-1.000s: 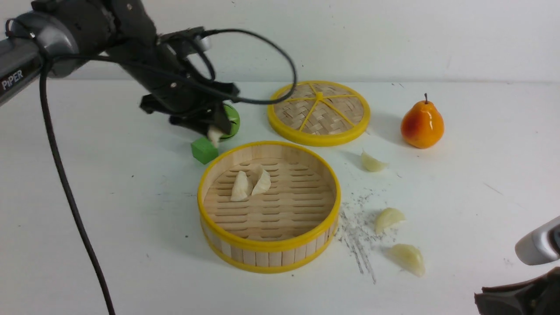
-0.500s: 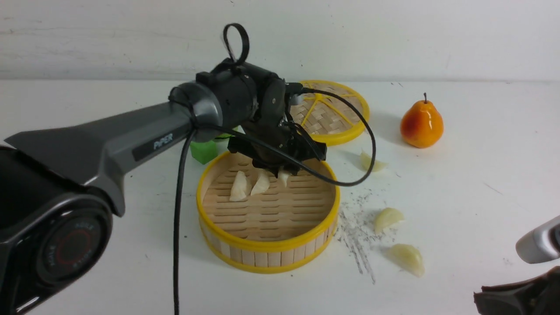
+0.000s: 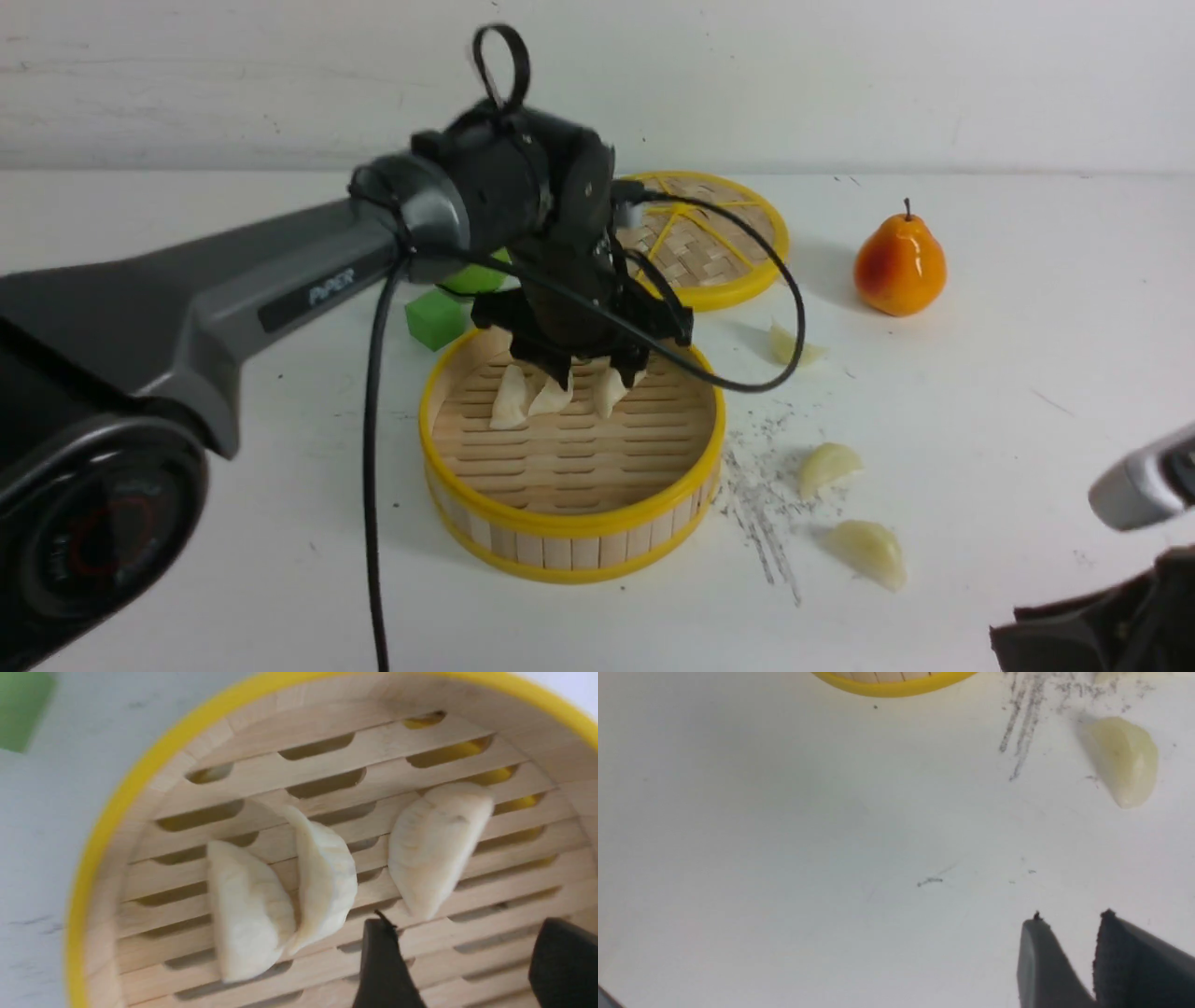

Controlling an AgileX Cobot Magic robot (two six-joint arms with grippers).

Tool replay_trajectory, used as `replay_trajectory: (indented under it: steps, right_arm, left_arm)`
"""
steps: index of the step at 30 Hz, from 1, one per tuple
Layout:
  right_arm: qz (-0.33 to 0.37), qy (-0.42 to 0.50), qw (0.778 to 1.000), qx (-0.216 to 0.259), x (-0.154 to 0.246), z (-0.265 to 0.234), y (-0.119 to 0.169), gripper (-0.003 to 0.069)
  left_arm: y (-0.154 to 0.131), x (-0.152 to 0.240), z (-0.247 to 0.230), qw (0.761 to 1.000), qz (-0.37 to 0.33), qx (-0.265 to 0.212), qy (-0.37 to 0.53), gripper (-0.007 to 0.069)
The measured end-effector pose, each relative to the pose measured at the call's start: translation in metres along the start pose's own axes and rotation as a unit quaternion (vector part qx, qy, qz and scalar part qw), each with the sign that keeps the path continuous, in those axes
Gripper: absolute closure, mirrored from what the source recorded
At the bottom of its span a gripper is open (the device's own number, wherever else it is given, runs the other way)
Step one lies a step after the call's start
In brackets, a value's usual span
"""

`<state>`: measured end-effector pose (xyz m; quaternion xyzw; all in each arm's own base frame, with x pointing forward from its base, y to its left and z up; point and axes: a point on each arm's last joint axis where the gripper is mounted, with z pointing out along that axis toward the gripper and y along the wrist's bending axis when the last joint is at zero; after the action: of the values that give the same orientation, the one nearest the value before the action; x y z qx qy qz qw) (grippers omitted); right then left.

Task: Put the dumplings into the steamer on the white table.
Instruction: 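Place the dumpling into the bamboo steamer basket with the left gripper, then reach for and grasp a dumpling lying on the table beside the steamer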

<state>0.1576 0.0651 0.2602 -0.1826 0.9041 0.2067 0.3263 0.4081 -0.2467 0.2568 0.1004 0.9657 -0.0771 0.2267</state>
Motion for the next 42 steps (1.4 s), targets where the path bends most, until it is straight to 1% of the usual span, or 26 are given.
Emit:
replay_trajectory:
  steps: [2, 5, 8, 11, 13, 14, 17, 18, 19, 20, 21, 23, 25, 26, 27, 29, 31, 33, 37, 38, 39, 40, 42]
  right_arm:
    - [-0.001, 0.010, 1.000, -0.009, -0.016, 0.003, -0.001, 0.0412]
    - [0.001, 0.032, 0.999, -0.013, -0.042, 0.018, -0.009, 0.0319]
    - [0.006, 0.064, 0.998, -0.010, -0.061, 0.044, -0.022, 0.0268]
    - [0.005, 0.093, 0.996, -0.008, -0.069, 0.067, -0.033, 0.0256]
    - [-0.005, 0.116, 0.993, -0.002, -0.077, 0.088, -0.045, 0.0250]
    - [-0.006, 0.122, 0.993, 0.001, -0.079, 0.094, -0.048, 0.0250]
    - [-0.013, 0.143, 0.990, 0.014, -0.086, 0.126, -0.065, 0.0249]
    - [-0.015, 0.146, 0.989, 0.017, -0.088, 0.134, -0.069, 0.0249]
    - [-0.016, 0.144, 0.989, 0.019, -0.088, 0.136, -0.070, 0.0249]
    - [-0.021, 0.146, 0.989, 0.025, -0.089, 0.150, -0.074, 0.0249]
    - [-0.023, 0.147, 0.989, 0.028, -0.089, 0.156, -0.075, 0.0249]
    - [-0.039, 0.156, 0.987, 0.032, -0.085, 0.171, -0.073, 0.0256]
    - [-0.045, 0.166, 0.985, 0.032, -0.081, 0.178, -0.070, 0.0274]
    - [-0.045, 0.175, 0.983, 0.036, -0.078, 0.181, -0.070, 0.0306]
    - [-0.045, 0.176, 0.983, 0.037, -0.078, 0.182, -0.070, 0.0312]
    - [-0.036, 0.183, 0.981, 0.053, -0.076, 0.183, -0.072, 0.0398]
    - [-0.024, 0.184, 0.980, 0.066, -0.077, 0.183, -0.073, 0.0465]
    - [-0.012, 0.188, 0.979, 0.075, -0.077, 0.182, -0.074, 0.0464]
    - [0.001, 0.203, 0.976, 0.078, -0.076, 0.178, -0.073, 0.0463]
    - [0.000, 0.204, 0.976, 0.078, -0.077, 0.177, -0.072, 0.0463]
    - [0.002, 0.219, 0.973, 0.070, -0.078, 0.171, -0.066, 0.0463]
    - [0.003, 0.221, 0.973, 0.064, -0.083, 0.166, -0.060, 0.0463]
    - [-0.003, 0.215, 0.975, 0.054, -0.095, 0.156, -0.044, 0.0463]
  left_arm:
    - [0.001, -0.007, -0.032, 1.000, 0.020, -0.004, -0.014, 0.0247]
    - [0.006, -0.010, -0.102, 0.998, 0.047, -0.004, -0.041, 0.0316]
    - [0.012, -0.002, -0.156, 0.996, 0.067, 0.001, -0.063, 0.0406]
    - [0.015, 0.007, -0.193, 0.994, 0.069, 0.018, -0.087, 0.0462]
    - [0.020, 0.026, -0.225, 0.992, 0.072, 0.037, -0.101, 0.0512]
    - [0.022, 0.030, -0.226, 0.992, 0.073, 0.039, -0.097, 0.0522]
    - [0.036, 0.069, -0.255, 0.991, 0.076, 0.045, -0.098, 0.0550]
    - [0.041, 0.082, -0.261, 0.991, 0.078, 0.044, -0.095, 0.0552]
    - [0.042, 0.086, -0.259, 0.992, 0.080, 0.042, -0.089, 0.0552]
    - [0.051, 0.108, -0.269, 0.992, 0.084, 0.039, -0.091, 0.0553]
    - [0.054, 0.117, -0.268, 0.992, 0.085, 0.037, -0.087, 0.0553]
    - [0.065, 0.146, -0.275, 0.990, 0.087, 0.037, -0.108, 0.0553]
    - [0.071, 0.161, -0.276, 0.988, 0.089, 0.035, -0.124, 0.0553]
    - [0.078, 0.176, -0.276, 0.986, 0.090, 0.031, -0.136, 0.0553]
    - [0.079, 0.176, -0.279, 0.985, 0.090, 0.031, -0.143, 0.0553]
    - [0.090, 0.200, -0.274, 0.984, 0.077, 0.019, -0.159, 0.0553]
    - [0.100, 0.219, -0.266, 0.984, 0.061, 0.003, -0.168, 0.0552]
    - [0.110, 0.238, -0.257, 0.983, 0.050, -0.018, -0.176, 0.0550]
    - [0.135, 0.277, -0.251, 0.972, 0.019, -0.068, -0.223, 0.0547]
    - [0.137, 0.280, -0.252, 0.970, 0.016, -0.068, -0.231, 0.0547]
    - [0.147, 0.297, -0.248, 0.964, 0.000, -0.084, -0.252, 0.0547]
    - [0.152, 0.306, -0.245, 0.960, -0.011, -0.089, -0.267, 0.0545]
    - [0.160, 0.322, -0.240, 0.950, -0.034, -0.088, -0.298, 0.0545]
